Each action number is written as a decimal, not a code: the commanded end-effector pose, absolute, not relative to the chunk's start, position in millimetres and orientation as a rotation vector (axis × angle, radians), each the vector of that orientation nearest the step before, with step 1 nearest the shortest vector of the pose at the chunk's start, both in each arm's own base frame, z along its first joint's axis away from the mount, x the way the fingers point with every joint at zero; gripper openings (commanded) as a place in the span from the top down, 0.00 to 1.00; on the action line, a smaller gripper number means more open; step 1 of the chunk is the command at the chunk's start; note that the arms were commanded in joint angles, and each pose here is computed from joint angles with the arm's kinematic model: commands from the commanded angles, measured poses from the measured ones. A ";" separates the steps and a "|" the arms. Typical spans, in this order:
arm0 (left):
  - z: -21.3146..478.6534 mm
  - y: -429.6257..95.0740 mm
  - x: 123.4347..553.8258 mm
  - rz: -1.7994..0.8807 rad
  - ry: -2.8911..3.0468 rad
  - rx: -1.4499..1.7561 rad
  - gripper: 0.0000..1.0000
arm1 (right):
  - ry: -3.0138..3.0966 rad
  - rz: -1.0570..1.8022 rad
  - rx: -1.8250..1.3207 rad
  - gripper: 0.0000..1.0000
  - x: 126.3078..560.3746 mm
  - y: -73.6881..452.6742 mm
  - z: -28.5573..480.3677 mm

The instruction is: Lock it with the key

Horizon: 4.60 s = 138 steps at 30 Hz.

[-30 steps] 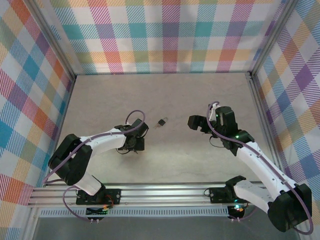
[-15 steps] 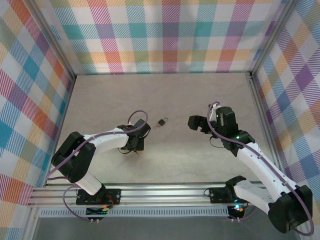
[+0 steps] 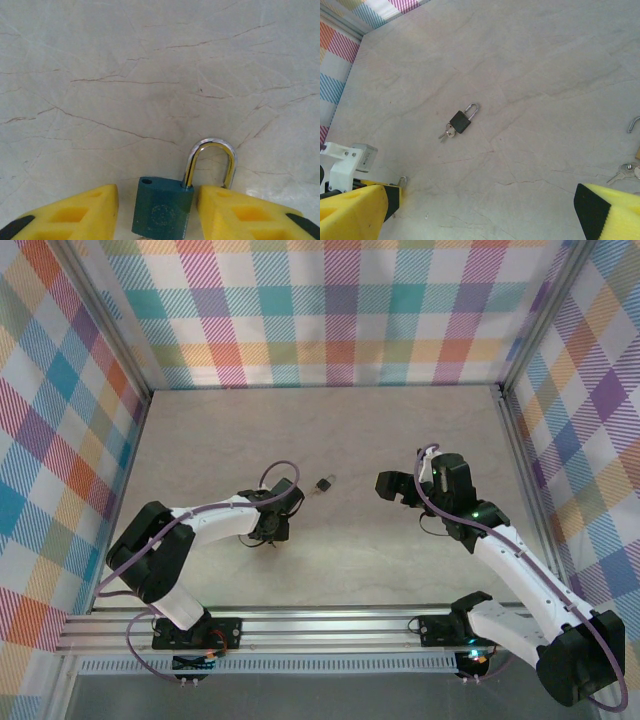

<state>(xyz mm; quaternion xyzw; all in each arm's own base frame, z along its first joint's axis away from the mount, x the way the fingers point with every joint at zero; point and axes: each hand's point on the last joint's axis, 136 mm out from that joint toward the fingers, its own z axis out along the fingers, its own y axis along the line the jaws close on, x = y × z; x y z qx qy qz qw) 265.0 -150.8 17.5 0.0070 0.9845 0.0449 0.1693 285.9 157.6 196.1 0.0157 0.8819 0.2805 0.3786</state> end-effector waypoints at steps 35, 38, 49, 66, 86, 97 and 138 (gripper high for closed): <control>23.4 -159.4 251.1 0.110 2.793 0.102 1.00 | 2.285 0.801 -0.042 0.03 284.6 179.0 192.4; 31.2 -170.3 249.4 0.047 2.772 0.130 1.00 | 2.309 0.852 -0.062 0.03 283.2 187.5 188.3; 53.0 -201.9 245.1 -0.210 2.707 0.201 1.00 | 2.342 1.029 -0.111 0.05 276.5 211.2 181.4; 96.1 -257.2 250.8 -0.651 2.557 0.228 1.00 | 2.346 1.246 -0.343 0.28 251.9 265.2 173.9; 133.0 -294.3 247.7 -0.961 2.461 0.184 1.00 | 2.363 1.234 -0.475 0.56 244.4 301.9 148.8; 132.7 -307.8 234.8 -1.020 2.467 0.241 1.00 | 2.357 1.175 -0.440 0.66 250.2 296.4 147.1; 183.3 -322.0 206.6 -1.310 2.252 0.396 0.81 | 2.204 1.307 -0.551 1.00 230.6 300.4 181.1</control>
